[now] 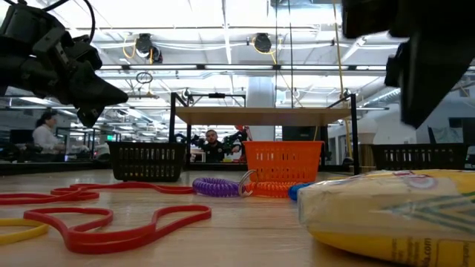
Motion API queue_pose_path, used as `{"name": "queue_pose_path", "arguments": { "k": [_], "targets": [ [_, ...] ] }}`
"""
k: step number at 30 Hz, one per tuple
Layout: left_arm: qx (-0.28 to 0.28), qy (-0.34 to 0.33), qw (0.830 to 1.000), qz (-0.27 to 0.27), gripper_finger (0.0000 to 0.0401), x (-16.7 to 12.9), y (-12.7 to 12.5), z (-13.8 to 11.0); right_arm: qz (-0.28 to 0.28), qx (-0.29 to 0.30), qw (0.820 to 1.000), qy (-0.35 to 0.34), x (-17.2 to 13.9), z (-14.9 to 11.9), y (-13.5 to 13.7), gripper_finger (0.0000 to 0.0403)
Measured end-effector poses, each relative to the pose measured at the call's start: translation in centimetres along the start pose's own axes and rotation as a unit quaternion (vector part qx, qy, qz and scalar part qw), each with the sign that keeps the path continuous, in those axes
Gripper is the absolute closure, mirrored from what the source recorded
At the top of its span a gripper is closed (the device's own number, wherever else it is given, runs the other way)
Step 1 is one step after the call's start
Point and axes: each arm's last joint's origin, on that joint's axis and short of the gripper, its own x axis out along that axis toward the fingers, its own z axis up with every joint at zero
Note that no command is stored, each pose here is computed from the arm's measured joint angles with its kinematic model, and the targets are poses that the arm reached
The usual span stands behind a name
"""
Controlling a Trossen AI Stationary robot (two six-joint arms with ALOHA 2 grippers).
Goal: Pick & Place Office Desk Supplies
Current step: Put the yellow crayon box into the right black bin
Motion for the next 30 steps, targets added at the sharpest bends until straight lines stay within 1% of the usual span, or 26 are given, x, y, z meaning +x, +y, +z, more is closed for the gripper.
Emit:
{"name": "queue_pose_path", "arguments": {
  "k": [2, 4, 6, 8, 11, 15, 21, 26, 30],
  "targets": [
    [0.001, 0.001, 1.0, 0.0, 0.0377, 0.0, 0.0, 0.0, -0.004, 0.021, 1.0, 0.006, 0.4, 0.3, -0.2, 0.0221],
    [0.001, 0.001, 1.0, 0.0, 0.0377, 0.0, 0.0, 0.0, -0.009, 0.03, 0.999, 0.006, 0.7, 0.4, -0.4, 0.0193],
    [0.002, 0.001, 1.0, 0.0, 0.0377, 0.0, 0.0, 0.0, -0.015, 0.03, 0.999, 0.009, 1.2, 0.3, -0.4, 0.0174],
    [0.002, 0.001, 1.0, 0.0, 0.0377, 0.0, 0.0, 0.0, -0.026, 0.029, 0.999, 0.014, 1.7, 0.2, -0.5, 0.0166],
    [0.002, 0.001, 1.0, 0.0, 0.0377, 0.0, 0.0, 0.0, -0.036, 0.036, 0.998, 0.021, 2.6, 0.1, -0.6, 0.0167],
    [0.002, 0.001, 1.0, 0.001, 0.0377, 0.0, 0.0, 0.0, -0.058, 0.04, 0.997, 0.034, 3.8, -0.2, -1.0, 0.0182],
    [0.0, 0.002, 1.0, 0.001, 0.0377, 0.0, 0.0, 0.0, -0.097, 0.046, 0.993, 0.054, 3.8, -0.6, -1.7, 0.0202],
    [-0.002, 0.003, 1.0, 0.002, 0.0377, 0.0, 0.0, -0.1, -0.094, 0.033, 0.993, 0.059, 3.8, -0.7, -1.6, 0.0201],
    [-0.003, 0.003, 1.0, 0.002, 0.0377, 0.0, 0.0, -0.1, -0.084, 0.019, 0.993, 0.084, 3.6, -1.0, -1.6, 0.0193]
  ]
}}
